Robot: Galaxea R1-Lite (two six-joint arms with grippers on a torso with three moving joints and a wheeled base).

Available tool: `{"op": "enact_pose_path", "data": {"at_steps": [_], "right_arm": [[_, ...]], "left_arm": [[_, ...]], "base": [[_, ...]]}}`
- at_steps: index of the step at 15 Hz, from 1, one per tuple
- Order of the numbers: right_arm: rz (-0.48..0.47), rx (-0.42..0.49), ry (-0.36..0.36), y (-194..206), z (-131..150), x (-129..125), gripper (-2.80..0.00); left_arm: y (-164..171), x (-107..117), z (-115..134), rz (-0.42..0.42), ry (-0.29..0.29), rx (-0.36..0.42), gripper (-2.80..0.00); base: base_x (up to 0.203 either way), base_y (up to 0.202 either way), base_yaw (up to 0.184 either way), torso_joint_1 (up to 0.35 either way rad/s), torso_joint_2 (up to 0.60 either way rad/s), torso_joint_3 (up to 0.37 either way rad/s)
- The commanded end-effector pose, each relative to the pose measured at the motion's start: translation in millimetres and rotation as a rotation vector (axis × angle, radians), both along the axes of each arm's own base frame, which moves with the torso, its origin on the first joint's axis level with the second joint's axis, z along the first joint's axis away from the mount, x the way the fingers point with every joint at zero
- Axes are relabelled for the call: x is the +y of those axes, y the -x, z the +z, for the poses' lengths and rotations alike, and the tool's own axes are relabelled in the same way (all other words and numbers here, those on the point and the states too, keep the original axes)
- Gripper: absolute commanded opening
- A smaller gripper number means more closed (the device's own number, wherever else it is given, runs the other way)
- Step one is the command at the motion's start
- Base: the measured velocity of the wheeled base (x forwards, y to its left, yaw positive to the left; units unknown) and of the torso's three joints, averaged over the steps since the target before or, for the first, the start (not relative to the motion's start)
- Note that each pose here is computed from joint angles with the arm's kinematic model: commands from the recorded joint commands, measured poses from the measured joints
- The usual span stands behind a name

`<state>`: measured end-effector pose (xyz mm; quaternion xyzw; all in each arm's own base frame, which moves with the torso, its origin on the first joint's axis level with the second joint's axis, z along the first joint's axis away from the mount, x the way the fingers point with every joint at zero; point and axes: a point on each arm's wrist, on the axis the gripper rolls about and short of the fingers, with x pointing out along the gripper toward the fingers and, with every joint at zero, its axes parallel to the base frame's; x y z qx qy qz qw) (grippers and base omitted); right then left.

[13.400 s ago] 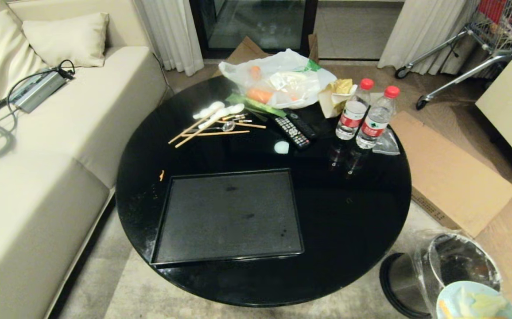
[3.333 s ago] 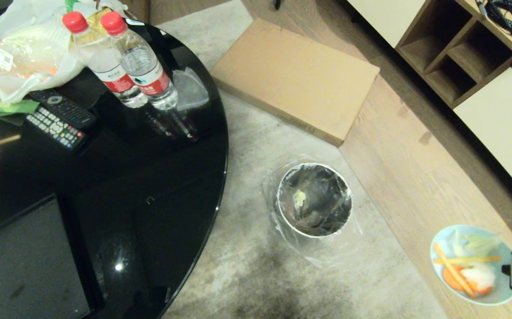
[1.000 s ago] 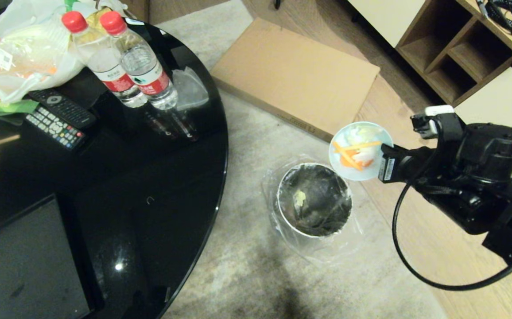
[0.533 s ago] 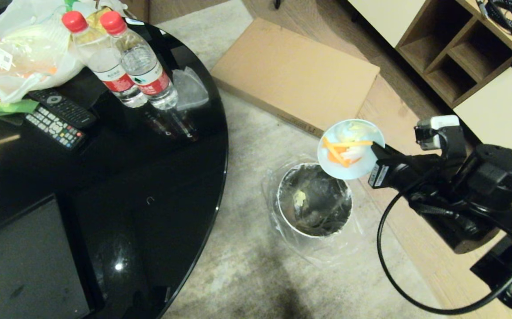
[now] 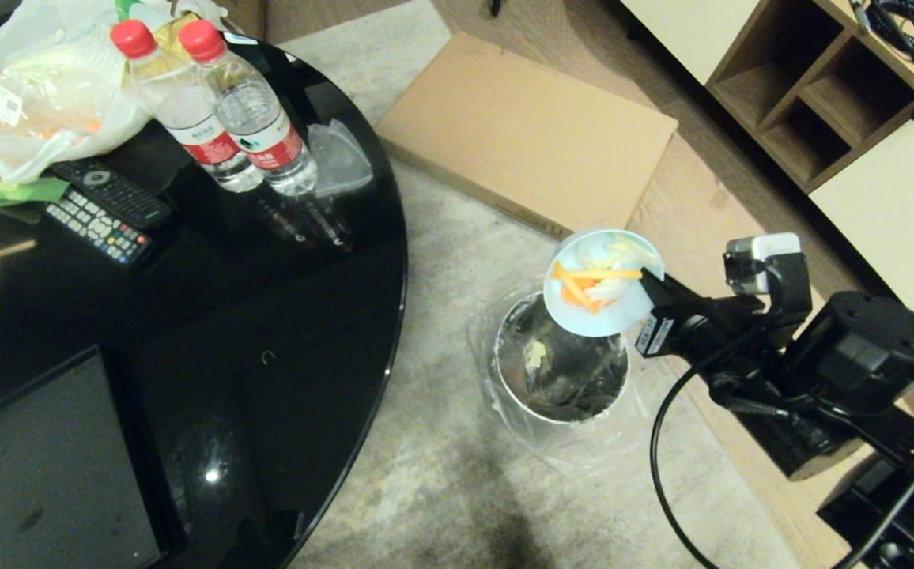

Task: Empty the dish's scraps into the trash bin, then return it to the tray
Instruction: Move the bowl over the trash can

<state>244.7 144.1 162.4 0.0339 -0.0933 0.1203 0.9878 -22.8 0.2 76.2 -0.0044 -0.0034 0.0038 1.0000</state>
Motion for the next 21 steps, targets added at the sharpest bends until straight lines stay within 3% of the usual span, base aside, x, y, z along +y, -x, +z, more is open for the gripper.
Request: {"op": "enact_pose_path", "data": {"at_steps": [1, 9, 13, 21], "right_arm": [[0.008, -0.031, -0.057, -1.9, 3.3, 1.8, -2.8], [0.12, -0.011, -0.19, -8.7, 4.7, 8.6, -2.8], [0.203, -0.002, -0.172, 0.3, 4.6, 5.1, -2.8], [0.208, 0.026, -0.157, 5.3, 5.4, 1.6, -2.8]], "left_arm": [[0.0, 0.0, 0.0, 0.0, 0.0, -0.001, -2.8], [0.0, 0.0, 0.0, 0.001, 0.0, -0.001, -2.8], [0.0, 0.0, 0.0, 0.001, 0.0, -0.001, -2.8], [0.0, 0.0, 0.0, 0.0, 0.0, -0.001, -2.8]], "base": [[0.0, 0.0, 0.0, 0.0, 0.0, 0.0], [0.0, 0.0, 0.0, 0.0, 0.0, 0.0], [0.0, 0.0, 0.0, 0.0, 0.0, 0.0], [0.0, 0.0, 0.0, 0.0, 0.0, 0.0]]}}
